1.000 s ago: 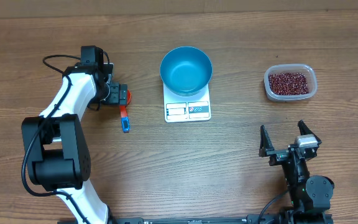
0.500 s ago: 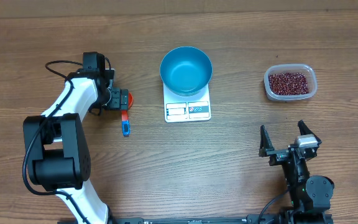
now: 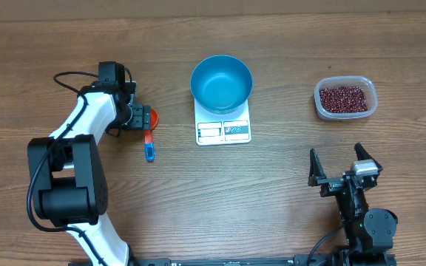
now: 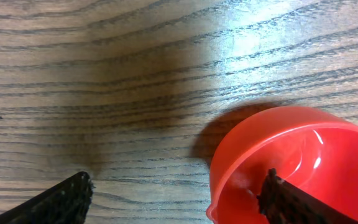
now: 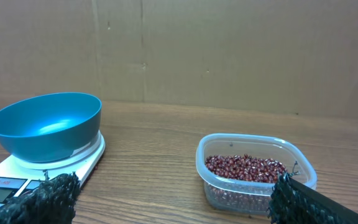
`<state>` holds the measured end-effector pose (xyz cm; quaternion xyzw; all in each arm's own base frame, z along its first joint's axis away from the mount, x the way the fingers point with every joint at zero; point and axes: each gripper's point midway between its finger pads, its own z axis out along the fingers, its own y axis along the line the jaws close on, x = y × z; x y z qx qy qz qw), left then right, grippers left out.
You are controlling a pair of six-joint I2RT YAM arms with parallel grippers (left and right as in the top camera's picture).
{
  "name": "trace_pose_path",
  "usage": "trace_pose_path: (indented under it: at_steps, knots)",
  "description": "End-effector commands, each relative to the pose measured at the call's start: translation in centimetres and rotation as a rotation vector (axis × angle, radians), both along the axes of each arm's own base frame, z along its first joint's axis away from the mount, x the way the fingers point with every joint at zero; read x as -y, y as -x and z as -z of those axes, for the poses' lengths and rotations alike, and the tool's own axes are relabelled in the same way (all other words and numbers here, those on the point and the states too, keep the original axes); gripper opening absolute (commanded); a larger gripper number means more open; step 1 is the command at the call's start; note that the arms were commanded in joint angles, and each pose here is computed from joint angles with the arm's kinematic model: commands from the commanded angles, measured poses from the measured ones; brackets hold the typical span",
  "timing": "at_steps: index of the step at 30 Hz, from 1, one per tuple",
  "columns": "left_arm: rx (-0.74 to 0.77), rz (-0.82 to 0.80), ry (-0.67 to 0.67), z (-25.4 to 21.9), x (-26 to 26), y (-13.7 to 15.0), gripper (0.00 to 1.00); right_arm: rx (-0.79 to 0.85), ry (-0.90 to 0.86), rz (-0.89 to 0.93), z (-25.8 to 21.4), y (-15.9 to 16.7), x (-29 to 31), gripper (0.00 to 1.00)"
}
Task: Scoop item into bowl and weigh 150g on scale
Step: 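Lower the left gripper and close it on the red scoop's rim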
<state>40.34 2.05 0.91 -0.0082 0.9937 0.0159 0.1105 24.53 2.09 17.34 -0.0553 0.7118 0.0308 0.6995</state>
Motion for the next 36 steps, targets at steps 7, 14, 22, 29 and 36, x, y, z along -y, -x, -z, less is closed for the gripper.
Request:
trace_pose_path:
  at_steps: [7,14,22,29,36]
  knots:
    - [-0.016,-0.012,-0.007,0.58,-0.38,0.34,0.69,0.004,0.004,-0.005,0.19,0.01,-0.13,1.00]
    - [-0.009,-0.012,-0.007,0.54,-0.39,0.16,0.40,0.004,0.004,-0.005,0.19,0.01,-0.13,1.00]
    - [-0.006,-0.012,-0.007,0.51,-0.39,0.11,0.23,0.004,0.004,-0.005,0.19,0.01,-0.13,1.00]
    - [-0.006,-0.012,-0.007,0.51,-0.39,0.09,0.04,0.004,0.004,-0.005,0.19,0.01,-0.13,1.00]
    - [-0.005,-0.010,0.001,0.50,-0.22,0.08,0.04,0.004,0.004,-0.005,0.19,0.01,-0.13,1.00]
